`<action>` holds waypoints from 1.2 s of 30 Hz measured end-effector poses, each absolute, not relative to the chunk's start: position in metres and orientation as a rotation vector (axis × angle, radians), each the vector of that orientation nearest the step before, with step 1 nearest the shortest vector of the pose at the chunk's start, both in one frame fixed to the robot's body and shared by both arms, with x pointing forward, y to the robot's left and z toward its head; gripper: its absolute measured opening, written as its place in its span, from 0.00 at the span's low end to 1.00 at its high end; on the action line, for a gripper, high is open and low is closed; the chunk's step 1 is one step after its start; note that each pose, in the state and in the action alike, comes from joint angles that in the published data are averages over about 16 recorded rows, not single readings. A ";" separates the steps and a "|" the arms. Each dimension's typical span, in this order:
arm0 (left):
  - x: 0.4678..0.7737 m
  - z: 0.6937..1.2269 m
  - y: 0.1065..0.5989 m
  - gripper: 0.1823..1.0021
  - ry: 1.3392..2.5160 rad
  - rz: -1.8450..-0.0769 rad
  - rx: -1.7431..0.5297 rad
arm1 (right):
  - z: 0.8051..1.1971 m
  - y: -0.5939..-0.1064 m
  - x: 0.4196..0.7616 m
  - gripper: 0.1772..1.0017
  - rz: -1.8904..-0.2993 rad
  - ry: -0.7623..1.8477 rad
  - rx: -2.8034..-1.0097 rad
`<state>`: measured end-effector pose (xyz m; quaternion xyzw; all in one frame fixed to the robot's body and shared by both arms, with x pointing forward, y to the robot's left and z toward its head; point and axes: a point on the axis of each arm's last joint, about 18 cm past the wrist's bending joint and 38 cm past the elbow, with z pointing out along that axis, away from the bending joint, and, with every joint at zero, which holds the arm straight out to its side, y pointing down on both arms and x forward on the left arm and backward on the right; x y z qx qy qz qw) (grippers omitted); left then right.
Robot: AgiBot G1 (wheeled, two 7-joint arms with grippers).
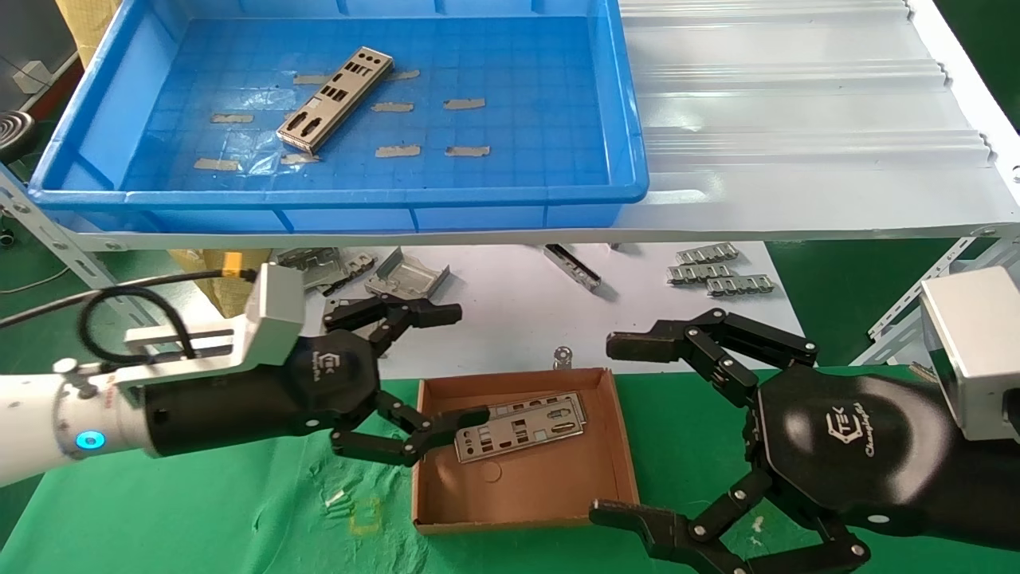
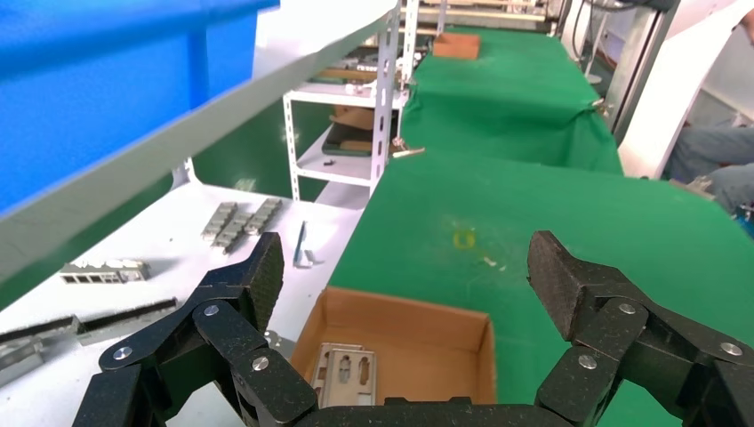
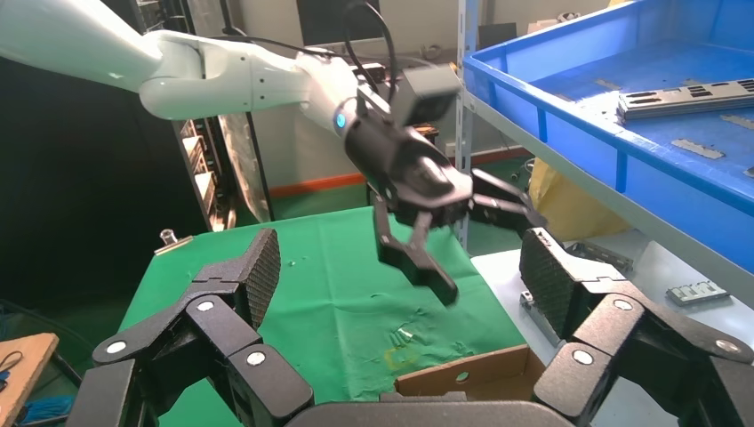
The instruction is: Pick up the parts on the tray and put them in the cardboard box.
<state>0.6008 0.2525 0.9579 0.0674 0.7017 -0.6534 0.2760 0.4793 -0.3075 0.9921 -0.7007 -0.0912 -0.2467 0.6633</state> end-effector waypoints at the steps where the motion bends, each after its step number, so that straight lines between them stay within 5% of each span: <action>1: 0.597 0.960 0.255 1.00 1.882 -1.761 0.182 | 0.992 -0.308 0.479 1.00 -0.557 -0.206 -1.583; 26: 0.485 0.991 0.299 1.00 1.911 -1.801 0.272 | 0.992 -0.308 0.479 1.00 -0.558 -0.206 -1.583; 36: 0.467 0.993 0.300 1.00 1.934 -1.793 0.295 | 0.992 -0.308 0.479 1.00 -0.558 -0.205 -1.583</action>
